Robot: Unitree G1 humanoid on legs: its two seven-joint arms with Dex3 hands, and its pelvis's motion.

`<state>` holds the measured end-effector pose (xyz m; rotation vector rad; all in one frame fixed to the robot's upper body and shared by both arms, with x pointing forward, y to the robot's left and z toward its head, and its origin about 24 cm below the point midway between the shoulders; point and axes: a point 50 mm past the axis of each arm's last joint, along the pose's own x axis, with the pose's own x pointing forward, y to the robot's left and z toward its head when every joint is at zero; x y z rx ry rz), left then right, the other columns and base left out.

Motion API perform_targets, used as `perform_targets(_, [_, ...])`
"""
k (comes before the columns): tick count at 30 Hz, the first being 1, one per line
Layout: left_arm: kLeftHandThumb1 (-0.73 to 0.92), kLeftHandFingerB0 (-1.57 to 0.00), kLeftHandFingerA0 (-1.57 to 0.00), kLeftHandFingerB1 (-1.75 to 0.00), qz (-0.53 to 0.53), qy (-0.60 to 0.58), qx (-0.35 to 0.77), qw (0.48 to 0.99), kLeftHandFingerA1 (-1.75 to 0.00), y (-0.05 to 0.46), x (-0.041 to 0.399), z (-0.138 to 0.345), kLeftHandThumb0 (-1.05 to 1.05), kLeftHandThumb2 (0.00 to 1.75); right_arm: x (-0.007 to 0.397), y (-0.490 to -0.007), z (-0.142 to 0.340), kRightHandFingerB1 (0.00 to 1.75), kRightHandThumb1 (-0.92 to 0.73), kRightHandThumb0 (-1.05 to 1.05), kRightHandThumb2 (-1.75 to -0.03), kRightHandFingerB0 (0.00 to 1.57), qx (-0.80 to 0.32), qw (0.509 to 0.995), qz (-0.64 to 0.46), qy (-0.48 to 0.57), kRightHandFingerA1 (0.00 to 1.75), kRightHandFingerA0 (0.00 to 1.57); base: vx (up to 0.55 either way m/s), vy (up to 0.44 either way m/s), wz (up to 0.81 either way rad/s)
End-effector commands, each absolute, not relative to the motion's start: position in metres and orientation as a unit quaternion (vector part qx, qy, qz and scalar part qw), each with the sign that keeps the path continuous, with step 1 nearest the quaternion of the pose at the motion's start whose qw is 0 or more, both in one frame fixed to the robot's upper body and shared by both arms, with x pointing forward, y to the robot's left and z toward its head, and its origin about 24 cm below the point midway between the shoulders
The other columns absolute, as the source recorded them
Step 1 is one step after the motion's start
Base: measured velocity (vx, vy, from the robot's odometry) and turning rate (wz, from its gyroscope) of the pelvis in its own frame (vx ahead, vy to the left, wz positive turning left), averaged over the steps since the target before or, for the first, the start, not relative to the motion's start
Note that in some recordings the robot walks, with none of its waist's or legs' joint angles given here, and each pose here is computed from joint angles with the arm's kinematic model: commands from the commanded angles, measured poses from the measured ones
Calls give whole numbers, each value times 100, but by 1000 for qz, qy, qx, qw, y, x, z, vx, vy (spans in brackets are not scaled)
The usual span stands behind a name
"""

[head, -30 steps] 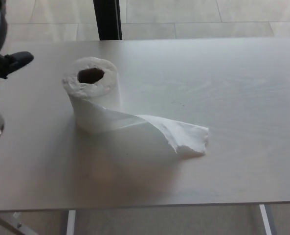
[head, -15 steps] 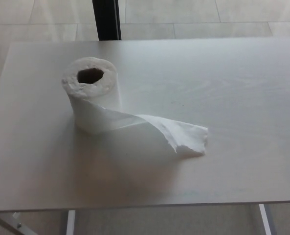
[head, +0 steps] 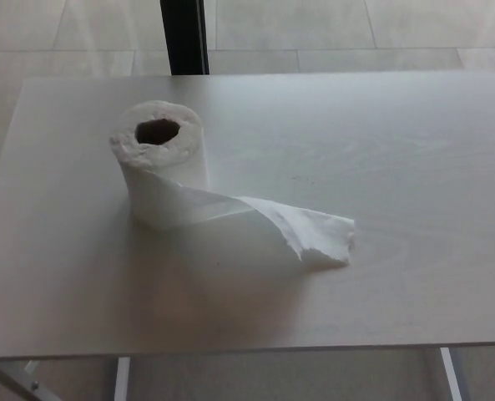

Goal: A toilet paper roll is kept in the middle of the desk infront of the robot. The robot places its left hand on the top of the toilet paper roll to hold it still and uses its right hand to tear off a piece of toilet paper from it and hands the paper to a person

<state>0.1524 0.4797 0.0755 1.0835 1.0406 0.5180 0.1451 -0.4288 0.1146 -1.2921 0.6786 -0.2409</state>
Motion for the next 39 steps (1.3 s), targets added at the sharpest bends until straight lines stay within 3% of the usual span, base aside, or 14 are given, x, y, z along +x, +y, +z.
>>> perform_targets(1, [71,-14,-7,-34,220,544,270,764,-46,446,59,-39,-52,62,5,-493,60,107,-72,-48,-62,65,-251,736,-587,225,155,70,0,0,0])
perform_targets(3, [71,-17,-15,-35,207,555,256,764,-48,439,61,-48,-51,61,9,-491,51,119,-76,-56,-63,61,-213,747,-582,239,167,116,0,0,0])
perform_targets(6, [72,-16,-17,-36,184,565,244,766,-50,433,62,-54,-48,62,15,-490,44,112,-73,-56,-62,64,-207,754,-560,276,162,112,0,0,0])
perform_targets(7, [73,-28,-29,-40,140,572,276,760,-56,429,64,-56,-50,62,25,-489,40,98,-70,-56,-64,59,-202,766,-534,295,143,88,0,0,0])
perform_targets(8, [73,-36,-40,-39,115,584,290,749,-50,426,64,-60,-48,61,29,-489,36,82,-67,-56,-61,61,-198,778,-499,327,131,86,0,0,0])
perform_targets(9, [76,-43,-47,-41,108,587,290,748,-51,425,64,-61,-45,62,37,-489,36,70,-69,-62,-61,72,-209,791,-438,371,85,75,0,0,0])
perform_targets(10, [76,-43,-47,-41,102,589,289,747,-51,425,65,-60,-45,62,47,-489,36,70,-69,-62,-61,72,-220,798,-354,435,85,75,0,0,0])
perform_targets(39, [76,-43,-47,-41,94,576,292,757,-51,428,63,-57,-45,62,35,-495,42,70,-69,-62,-61,72,-209,802,-358,430,85,75,0,0,0])
